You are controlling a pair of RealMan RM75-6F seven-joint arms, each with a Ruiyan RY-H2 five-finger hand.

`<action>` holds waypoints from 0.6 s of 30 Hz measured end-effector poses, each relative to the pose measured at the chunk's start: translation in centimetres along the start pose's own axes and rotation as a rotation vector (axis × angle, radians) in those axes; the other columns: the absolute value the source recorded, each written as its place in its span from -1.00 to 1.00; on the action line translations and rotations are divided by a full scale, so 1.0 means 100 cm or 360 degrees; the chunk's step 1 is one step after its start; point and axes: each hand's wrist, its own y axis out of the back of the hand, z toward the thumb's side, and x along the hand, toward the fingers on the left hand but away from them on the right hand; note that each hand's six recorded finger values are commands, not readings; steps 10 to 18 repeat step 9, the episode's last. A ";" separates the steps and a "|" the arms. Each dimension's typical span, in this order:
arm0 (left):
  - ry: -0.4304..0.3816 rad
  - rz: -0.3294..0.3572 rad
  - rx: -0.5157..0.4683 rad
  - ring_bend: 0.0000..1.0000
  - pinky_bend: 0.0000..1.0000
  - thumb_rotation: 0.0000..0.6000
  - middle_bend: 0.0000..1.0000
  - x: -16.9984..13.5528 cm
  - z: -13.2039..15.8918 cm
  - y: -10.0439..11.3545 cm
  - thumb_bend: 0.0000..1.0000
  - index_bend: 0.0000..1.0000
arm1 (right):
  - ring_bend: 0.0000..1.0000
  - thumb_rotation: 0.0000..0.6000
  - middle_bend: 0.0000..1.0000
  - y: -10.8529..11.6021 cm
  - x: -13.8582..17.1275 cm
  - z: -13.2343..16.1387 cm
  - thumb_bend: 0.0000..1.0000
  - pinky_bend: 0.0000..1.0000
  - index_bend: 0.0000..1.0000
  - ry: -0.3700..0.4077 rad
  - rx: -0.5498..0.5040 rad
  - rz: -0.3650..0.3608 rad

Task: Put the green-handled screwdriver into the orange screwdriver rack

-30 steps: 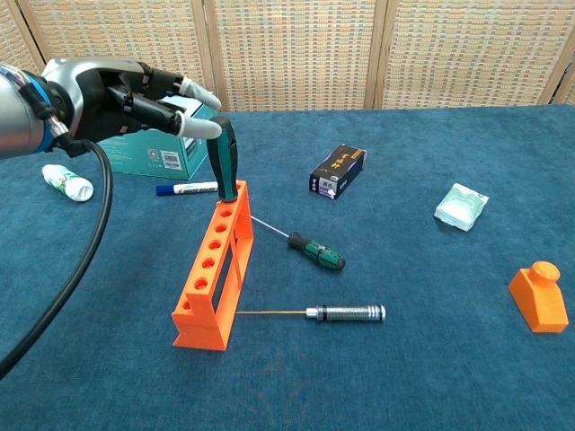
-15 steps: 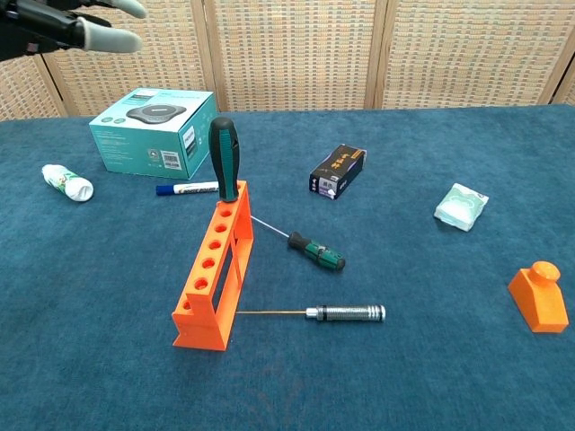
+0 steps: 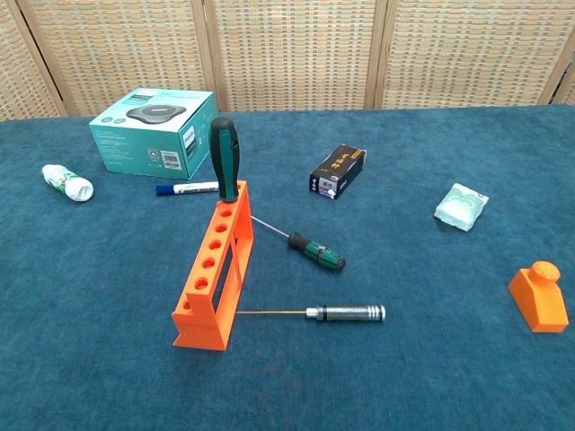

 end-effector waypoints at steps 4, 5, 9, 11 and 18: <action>0.0059 0.0028 0.0219 -1.00 -1.00 1.00 -1.00 -0.017 -0.021 -0.003 -0.47 -0.52 | -1.00 1.00 -1.00 -0.002 0.000 0.003 -0.53 -1.00 -0.99 0.0011 0.0019 0.0007; 0.0076 0.0033 0.0287 -1.00 -1.00 1.00 -1.00 -0.022 -0.027 -0.004 -0.47 -0.52 | -1.00 1.00 -1.00 -0.003 0.000 0.004 -0.53 -1.00 -0.99 0.0013 0.0023 0.0008; 0.0141 0.0083 0.0471 -1.00 -1.00 1.00 -1.00 -0.039 -0.046 -0.004 -0.47 -0.53 | -1.00 1.00 -1.00 -0.003 -0.001 0.006 -0.53 -1.00 -0.99 0.0020 0.0025 0.0008; 0.0141 0.0083 0.0471 -1.00 -1.00 1.00 -1.00 -0.039 -0.046 -0.004 -0.47 -0.53 | -1.00 1.00 -1.00 -0.003 -0.001 0.006 -0.53 -1.00 -0.99 0.0020 0.0025 0.0008; 0.0141 0.0083 0.0471 -1.00 -1.00 1.00 -1.00 -0.039 -0.046 -0.004 -0.47 -0.53 | -1.00 1.00 -1.00 -0.003 -0.001 0.006 -0.53 -1.00 -0.99 0.0020 0.0025 0.0008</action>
